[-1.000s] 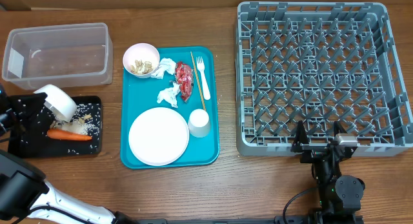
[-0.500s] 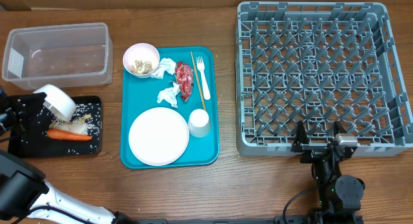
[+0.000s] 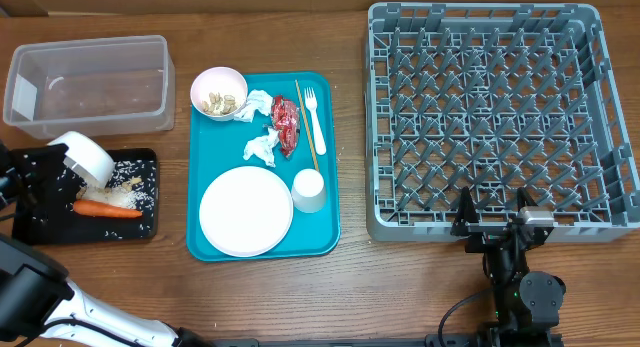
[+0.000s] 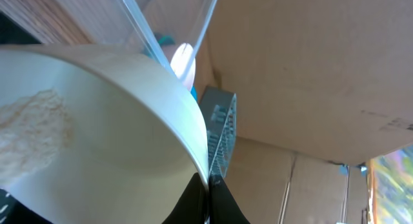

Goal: Sort waste into correct bins and load items into the dishwasher rack
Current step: 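Tilt the bowl with the left gripper to dump rice onto the black tray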

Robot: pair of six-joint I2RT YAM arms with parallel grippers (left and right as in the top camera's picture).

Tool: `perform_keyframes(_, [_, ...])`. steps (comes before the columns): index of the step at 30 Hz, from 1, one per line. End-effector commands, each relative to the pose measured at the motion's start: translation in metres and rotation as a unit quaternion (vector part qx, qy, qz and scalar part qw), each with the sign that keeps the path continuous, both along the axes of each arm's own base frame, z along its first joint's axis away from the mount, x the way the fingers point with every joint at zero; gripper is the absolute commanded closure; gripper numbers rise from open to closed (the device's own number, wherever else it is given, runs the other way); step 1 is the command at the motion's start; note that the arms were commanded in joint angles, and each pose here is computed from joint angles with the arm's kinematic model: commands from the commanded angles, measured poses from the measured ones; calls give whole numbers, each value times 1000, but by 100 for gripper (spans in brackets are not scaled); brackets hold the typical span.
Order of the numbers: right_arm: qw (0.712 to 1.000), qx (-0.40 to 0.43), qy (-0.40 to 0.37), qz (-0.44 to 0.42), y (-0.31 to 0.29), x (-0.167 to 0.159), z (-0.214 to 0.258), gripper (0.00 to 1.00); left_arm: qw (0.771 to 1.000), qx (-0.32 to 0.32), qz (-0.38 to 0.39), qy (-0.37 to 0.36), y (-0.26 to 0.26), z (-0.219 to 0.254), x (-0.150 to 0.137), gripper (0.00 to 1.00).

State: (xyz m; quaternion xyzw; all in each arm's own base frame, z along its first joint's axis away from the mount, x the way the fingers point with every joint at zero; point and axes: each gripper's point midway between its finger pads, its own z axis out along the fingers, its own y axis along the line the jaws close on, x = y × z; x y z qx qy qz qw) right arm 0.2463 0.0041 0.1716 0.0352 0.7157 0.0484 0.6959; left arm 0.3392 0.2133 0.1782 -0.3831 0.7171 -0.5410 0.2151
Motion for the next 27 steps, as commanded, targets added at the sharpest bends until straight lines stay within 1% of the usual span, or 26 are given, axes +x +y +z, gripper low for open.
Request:
perform_keyframes(1, [1000, 2, -2, -4, -1, 0, -2, 0, 1000, -22, 3, -2, -1, -2, -2, 96])
perform_keyframes(2, [1000, 2, -2, -4, -1, 0, -2, 0, 1000, -10, 0, -20, 0, 0, -1, 96])
perform_keyframes(3, [1000, 2, -2, -4, -1, 0, -2, 0, 1000, -3, 0, -20, 2, -2, 0, 96])
perform_keyframes(5, [1000, 2, -2, -4, -1, 0, -2, 0, 1000, -19, 7, 0, 3, -5, -1, 96])
perform_keyframes(7, [1000, 2, -2, -4, -1, 0, -2, 0, 1000, -21, 12, -20, 5, 0, 1, 96])
perform_keyframes(11, [1000, 2, -2, -4, -1, 0, -2, 0, 998, -55, 28, 11, 7, -2, -1, 96])
perform_keyframes(13, [1000, 2, -2, -4, -1, 0, -2, 0, 999, -41, 24, -10, 8, 1, 0, 96])
perform_keyframes(15, [1000, 2, -2, -4, -1, 0, -2, 0, 999, -26, 29, 16, 16, -13, 1, 96])
perform_keyframes(16, [1000, 2, -2, -4, -1, 0, -2, 0, 997, -35, 39, 49, 20, -21, -2, 96])
perform_keyframes(17, [1000, 2, -2, -4, -1, 0, -2, 0, 998, -51, 36, 32, 15, -13, -4, 96])
perform_keyframes(18, [1000, 2, -2, -4, -1, 0, -2, 0, 999, -42, 30, -1, 14, -6, -2, 96])
perform_keyframes(19, [1000, 2, -2, -4, -1, 0, -2, 0, 999, -29, 27, -17, 15, -5, -1, 96])
perform_keyframes(22, [1000, 2, -2, -4, -1, 0, -2, 0, 998, -53, 36, 27, 16, -14, -3, 96])
perform_keyframes(25, [1000, 2, -2, -4, -1, 0, -2, 0, 999, -42, 32, 9, 16, -12, -2, 96])
perform_keyframes(27, [1000, 2, -2, -4, -1, 0, -2, 0, 997, -61, 34, 27, 13, -13, -5, 96])
